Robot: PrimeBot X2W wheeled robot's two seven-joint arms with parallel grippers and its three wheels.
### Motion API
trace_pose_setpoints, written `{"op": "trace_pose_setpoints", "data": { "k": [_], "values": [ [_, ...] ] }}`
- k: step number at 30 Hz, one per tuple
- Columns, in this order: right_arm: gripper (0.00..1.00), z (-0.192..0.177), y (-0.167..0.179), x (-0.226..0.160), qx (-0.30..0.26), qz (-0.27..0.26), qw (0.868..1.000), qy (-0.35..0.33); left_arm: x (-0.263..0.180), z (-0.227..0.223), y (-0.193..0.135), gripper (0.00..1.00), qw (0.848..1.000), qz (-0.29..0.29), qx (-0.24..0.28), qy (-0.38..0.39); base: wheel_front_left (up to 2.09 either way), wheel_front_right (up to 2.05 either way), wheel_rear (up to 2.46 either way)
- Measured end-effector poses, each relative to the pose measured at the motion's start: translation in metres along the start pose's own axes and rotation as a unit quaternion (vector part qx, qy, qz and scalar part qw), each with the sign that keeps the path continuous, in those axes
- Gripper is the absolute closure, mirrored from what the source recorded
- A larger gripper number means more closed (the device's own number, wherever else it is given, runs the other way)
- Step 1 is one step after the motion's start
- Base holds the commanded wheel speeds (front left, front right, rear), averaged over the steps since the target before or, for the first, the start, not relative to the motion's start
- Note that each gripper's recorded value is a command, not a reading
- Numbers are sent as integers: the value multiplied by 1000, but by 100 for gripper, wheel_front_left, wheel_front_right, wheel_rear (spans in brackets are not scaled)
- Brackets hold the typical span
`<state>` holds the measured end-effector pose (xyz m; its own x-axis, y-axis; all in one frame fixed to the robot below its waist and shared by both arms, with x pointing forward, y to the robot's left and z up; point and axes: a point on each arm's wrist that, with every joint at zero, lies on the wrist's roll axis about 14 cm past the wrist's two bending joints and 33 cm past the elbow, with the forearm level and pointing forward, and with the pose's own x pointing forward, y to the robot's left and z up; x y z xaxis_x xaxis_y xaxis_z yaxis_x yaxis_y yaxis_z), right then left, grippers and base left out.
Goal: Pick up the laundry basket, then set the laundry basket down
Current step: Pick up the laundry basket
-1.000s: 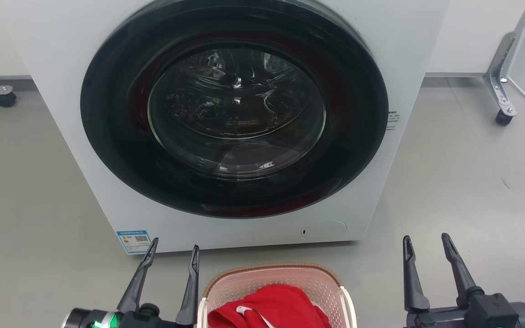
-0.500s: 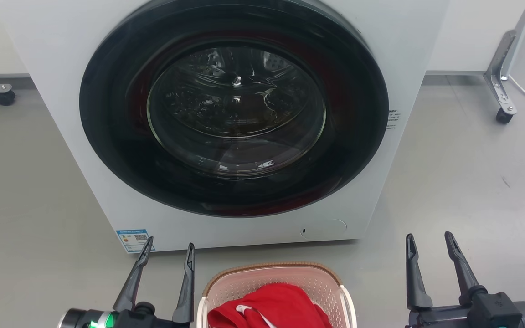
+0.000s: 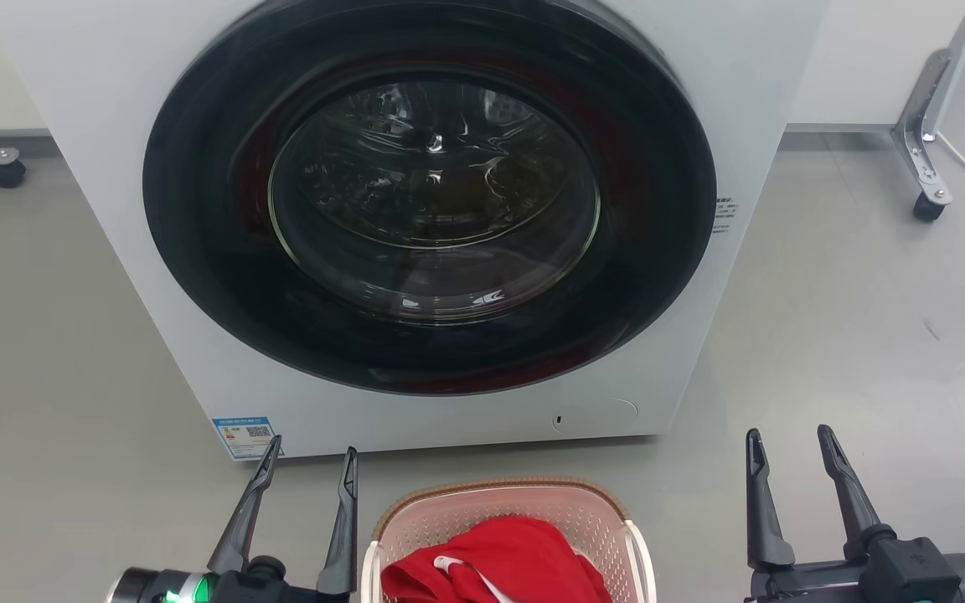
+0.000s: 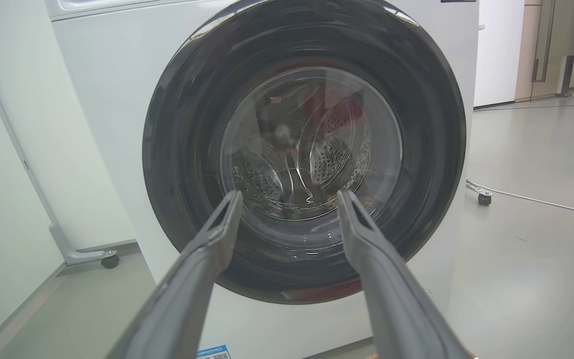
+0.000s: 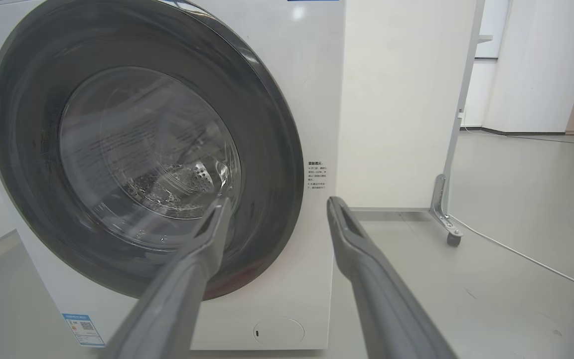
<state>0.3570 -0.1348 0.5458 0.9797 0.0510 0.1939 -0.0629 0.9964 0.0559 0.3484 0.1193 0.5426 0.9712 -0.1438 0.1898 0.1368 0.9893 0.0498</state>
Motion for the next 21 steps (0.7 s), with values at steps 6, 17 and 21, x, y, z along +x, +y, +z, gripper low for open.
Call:
{"op": "trace_pose_setpoints", "data": {
  "k": [6,17,21],
  "values": [
    [0,-6,0,2,1,0,1000,8,1,-4,0,0,1000,1,-3,6,0,0,0],
    [0,-26,-6,25,8,-4,1000,30,16,-31,1,0,999,-2,-12,40,0,0,0],
    [0,-40,-12,40,12,-8,999,45,28,-50,3,0,998,-8,-15,63,0,0,0]
  ]
}}
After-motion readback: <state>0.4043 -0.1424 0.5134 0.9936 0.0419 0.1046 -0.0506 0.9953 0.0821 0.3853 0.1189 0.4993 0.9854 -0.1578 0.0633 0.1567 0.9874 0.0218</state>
